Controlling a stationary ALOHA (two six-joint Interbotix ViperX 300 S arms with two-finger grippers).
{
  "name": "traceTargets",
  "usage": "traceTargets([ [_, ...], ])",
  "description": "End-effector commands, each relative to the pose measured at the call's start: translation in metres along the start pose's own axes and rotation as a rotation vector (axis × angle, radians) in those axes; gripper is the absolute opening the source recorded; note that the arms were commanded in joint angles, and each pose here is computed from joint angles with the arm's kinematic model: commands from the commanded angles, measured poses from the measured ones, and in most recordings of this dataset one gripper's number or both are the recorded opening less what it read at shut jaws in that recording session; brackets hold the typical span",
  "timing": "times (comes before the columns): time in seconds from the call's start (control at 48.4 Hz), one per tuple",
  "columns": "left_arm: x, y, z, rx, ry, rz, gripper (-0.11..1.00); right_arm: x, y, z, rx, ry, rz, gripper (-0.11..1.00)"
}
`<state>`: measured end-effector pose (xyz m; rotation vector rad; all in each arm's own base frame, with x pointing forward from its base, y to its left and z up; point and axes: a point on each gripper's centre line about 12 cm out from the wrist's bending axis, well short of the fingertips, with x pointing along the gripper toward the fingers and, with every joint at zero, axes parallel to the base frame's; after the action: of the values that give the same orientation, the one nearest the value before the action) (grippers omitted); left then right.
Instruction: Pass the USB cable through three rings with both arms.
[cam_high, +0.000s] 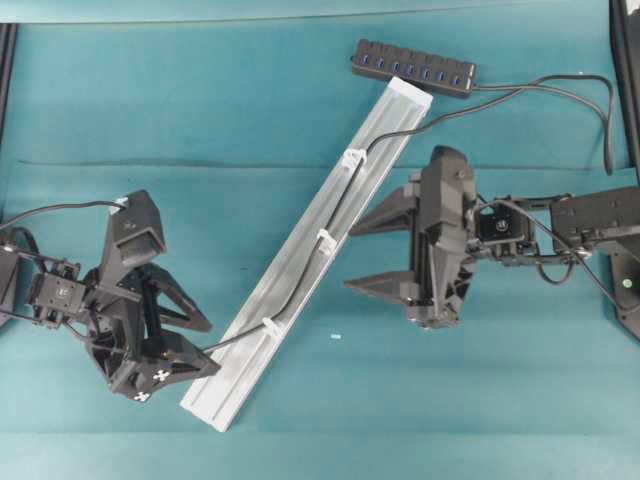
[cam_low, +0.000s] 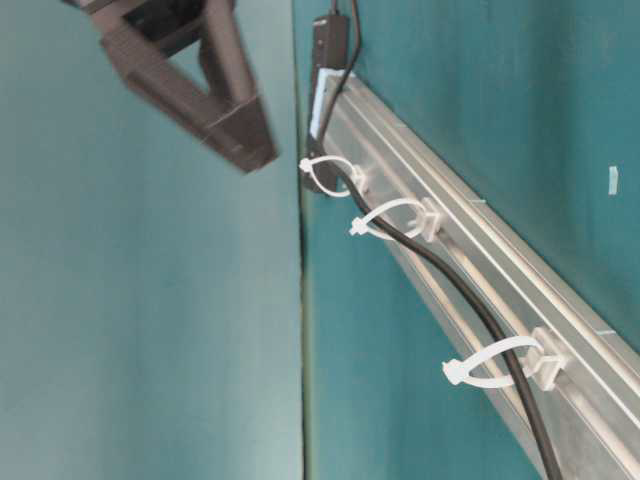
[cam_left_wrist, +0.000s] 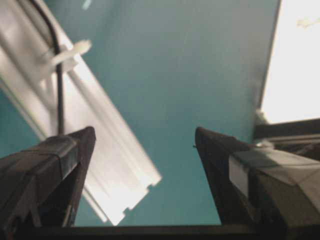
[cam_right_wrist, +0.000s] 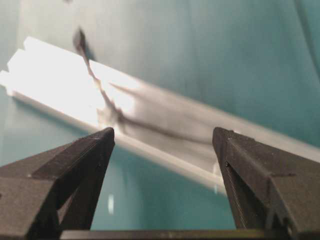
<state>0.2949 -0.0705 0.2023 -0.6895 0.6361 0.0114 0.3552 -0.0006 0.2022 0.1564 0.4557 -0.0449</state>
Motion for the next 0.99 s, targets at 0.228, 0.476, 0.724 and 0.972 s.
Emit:
traceTargets([
  [0.228,-0.003,-0.008,0.018,0.087,-0.039,-0.010,0.87,0.005,0.002,0.026,0.015,-0.091,0.007,0.85],
  [0.476,-0.007,-0.016,0.026,0.295,-0.076,-0.032,0.87,-0.007,0.004,0.038,0.014,-0.119,0.013,0.85],
  [0.724,-0.013,-0.024,0.038,0.389,-0.179,-0.088,0.87,-0.020,0.004,0.044,0.016,-0.150,0.017,0.85],
  [0.972,-0.024,-0.027,0.055,0.504,-0.255,-0.081,0.87,-0.030,0.003,0.046,0.018,-0.168,0.017,0.85],
])
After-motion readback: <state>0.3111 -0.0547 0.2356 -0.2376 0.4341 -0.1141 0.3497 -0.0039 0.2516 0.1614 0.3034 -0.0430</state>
